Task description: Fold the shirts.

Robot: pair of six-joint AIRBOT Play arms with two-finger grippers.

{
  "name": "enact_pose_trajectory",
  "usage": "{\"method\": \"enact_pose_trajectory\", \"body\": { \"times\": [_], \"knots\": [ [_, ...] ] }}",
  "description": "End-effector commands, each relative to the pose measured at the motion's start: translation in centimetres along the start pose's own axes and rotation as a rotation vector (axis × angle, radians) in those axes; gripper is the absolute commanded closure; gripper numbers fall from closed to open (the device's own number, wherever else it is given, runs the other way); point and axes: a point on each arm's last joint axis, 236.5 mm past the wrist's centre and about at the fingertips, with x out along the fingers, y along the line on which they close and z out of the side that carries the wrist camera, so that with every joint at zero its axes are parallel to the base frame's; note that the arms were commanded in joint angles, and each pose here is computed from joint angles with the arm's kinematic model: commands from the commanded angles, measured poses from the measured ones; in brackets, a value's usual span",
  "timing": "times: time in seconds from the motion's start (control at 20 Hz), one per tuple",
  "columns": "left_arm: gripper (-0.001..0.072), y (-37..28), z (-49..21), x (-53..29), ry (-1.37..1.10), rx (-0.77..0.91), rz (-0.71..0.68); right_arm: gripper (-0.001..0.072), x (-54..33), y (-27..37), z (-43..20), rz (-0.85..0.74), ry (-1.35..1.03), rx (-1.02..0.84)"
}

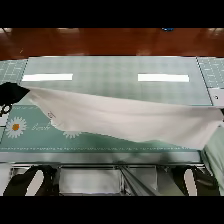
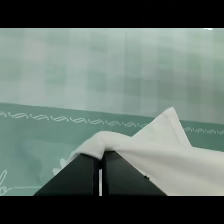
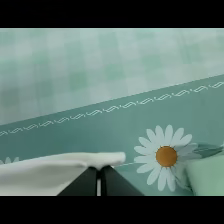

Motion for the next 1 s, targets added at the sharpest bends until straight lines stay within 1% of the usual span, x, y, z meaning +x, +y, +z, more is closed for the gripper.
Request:
{"method": "enact_pose_trajectory", "body": {
  "times": [0.0,0.15,0.35,0.5,0.65,0.7,0.75,0.8,0.85,0.95],
  "knots": [
    [0.0685,1.3,2.2,6.6,-0.012,-0.099,-0.062,0.0691,8.7,-0.3,0.9,0.088,0.08,0.013],
    [0.0685,2.3,4.7,13.5,0.016,-0.19,-0.086,0.0691,17.6,-0.7,3.1,0.15,0.148,0.068],
    [0.0685,2.5,8.0,21.4,0.077,-0.186,-0.102,0.0691,27.3,-1.1,5.9,0.233,0.247,0.168],
    [0.0685,1.5,10.0,25.2,0.085,-0.189,-0.124,0.0691,31.5,-0.6,8.0,0.3,0.268,0.239],
    [0.0683,0.7,9.7,27.6,0.108,-0.175,-0.135,0.069,33.6,-0.2,9.1,0.34,0.257,0.294],
    [0.0593,0.4,9.2,28.1,0.121,-0.171,-0.138,0.0643,33.8,-0.2,9.4,0.346,0.247,0.308],
    [0.0265,0.2,8.6,28.1,0.147,-0.169,-0.144,0.0418,33.9,-0.3,9.8,0.341,0.237,0.325],
    [0.0199,0.5,8.2,27.5,0.177,-0.166,-0.142,0.0299,33.3,-0.4,10.2,0.347,0.237,0.318],
    [0.0199,1.3,7.7,26.3,0.228,-0.154,-0.132,0.0296,32.1,-0.9,10.8,0.352,0.247,0.301],
    [0.02,5.6,5.2,22.5,0.392,-0.172,-0.052,0.0297,28.8,-3.7,11.6,0.348,0.264,0.302]
  ]
}}
